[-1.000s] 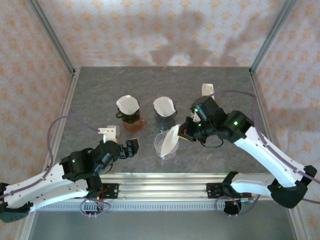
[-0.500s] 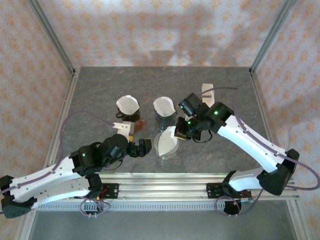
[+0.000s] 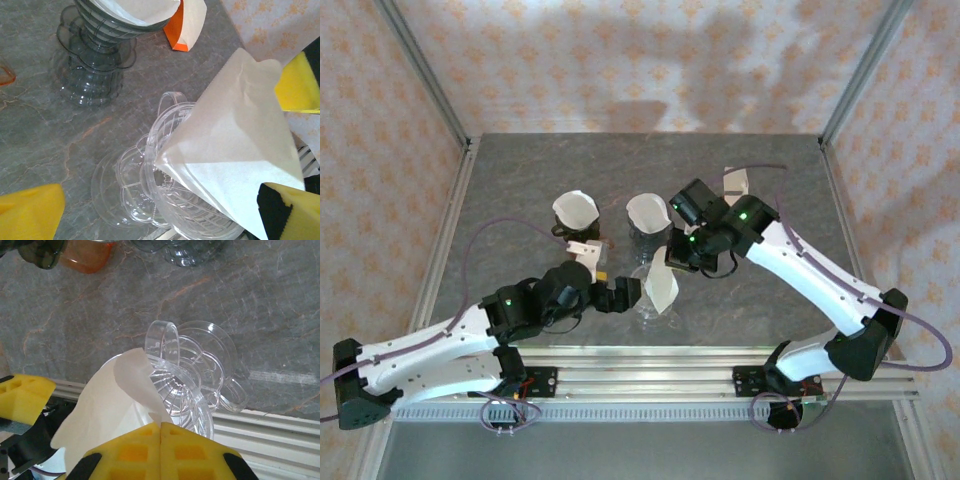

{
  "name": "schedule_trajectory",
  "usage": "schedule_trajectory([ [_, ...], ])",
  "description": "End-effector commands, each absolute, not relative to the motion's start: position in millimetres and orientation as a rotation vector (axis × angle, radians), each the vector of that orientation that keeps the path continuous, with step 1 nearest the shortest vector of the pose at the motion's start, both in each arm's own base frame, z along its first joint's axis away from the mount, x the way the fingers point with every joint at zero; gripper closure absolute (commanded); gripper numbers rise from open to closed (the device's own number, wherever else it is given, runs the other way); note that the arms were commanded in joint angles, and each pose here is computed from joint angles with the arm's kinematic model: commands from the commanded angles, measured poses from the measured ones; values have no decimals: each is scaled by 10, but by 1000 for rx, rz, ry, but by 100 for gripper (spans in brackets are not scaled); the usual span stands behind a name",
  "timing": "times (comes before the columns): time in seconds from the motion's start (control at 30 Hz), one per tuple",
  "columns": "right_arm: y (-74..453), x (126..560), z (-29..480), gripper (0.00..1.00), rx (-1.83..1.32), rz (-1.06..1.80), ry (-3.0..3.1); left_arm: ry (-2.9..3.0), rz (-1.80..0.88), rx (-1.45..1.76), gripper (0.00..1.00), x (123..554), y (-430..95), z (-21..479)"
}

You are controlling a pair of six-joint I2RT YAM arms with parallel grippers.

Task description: Place the coffee filter in the dripper

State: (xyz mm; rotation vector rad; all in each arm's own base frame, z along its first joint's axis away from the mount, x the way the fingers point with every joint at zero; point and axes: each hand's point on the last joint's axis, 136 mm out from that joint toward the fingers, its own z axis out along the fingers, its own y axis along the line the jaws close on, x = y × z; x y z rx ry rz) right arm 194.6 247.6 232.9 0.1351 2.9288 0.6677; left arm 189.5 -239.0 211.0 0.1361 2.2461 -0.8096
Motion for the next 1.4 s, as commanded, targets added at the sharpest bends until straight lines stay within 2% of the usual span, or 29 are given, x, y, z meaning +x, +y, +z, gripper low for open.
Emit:
schedule_trajectory([
  [0.0,2432,1991,2347,94,78,582,2911,2191,-903,108,0,1946,-2505,2298],
  [0.33,2530,1972,2345,93,0,528,2910,2200,-920,109,0,2017,-2667,2321],
  [0.7,2534,1984,2376,91,-17,517,2891,2082,-948,10,1,2027,-2427,2558],
  [1.03,2521,1997,2387,91,-25,506,2881,2142,-972,112,10,2053,-2742,2545],
  [1.23,2530,1994,2376,90,-24,515,2880,2178,-959,154,11,2039,-2811,2480],
  [1.37,2529,1998,2384,90,-30,516,2875,2207,-927,145,18,2037,-2775,2405],
])
